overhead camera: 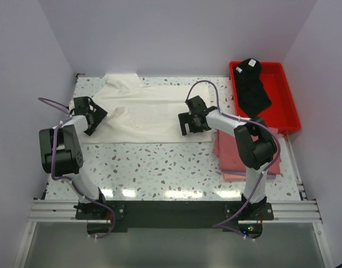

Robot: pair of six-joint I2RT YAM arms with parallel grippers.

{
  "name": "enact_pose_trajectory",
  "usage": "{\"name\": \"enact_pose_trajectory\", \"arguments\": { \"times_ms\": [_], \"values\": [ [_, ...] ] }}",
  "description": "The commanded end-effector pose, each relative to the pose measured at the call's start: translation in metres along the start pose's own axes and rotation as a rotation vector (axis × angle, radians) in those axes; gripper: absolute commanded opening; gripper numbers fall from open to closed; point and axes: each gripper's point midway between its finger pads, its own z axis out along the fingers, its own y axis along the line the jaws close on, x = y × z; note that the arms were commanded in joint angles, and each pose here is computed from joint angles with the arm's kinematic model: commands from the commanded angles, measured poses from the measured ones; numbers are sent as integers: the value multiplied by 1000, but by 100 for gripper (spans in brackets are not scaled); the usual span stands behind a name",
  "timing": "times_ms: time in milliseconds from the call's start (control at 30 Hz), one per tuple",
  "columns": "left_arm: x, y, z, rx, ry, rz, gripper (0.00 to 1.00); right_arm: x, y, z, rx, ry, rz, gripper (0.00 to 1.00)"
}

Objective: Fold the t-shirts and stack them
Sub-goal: Fold the tshirt

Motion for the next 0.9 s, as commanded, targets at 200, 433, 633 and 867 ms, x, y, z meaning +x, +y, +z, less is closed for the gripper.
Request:
{"name": "enact_pose_trajectory", "arguments": {
  "times_ms": [200, 433, 633, 867],
  "values": [
    [37, 89, -38, -193, -32, -56, 100, 57, 12, -23, -62, 43, 54, 99],
    [37, 131, -99, -317, -141, -119, 100, 115, 17, -60, -69, 83, 34, 99],
    [12, 92, -138, -142, -194, -162, 100, 89, 21, -81, -91, 4, -23, 99],
    [49, 34, -147, 77, -13, -46, 100, 63, 36, -105, -181, -79, -74, 99]
  ]
}}
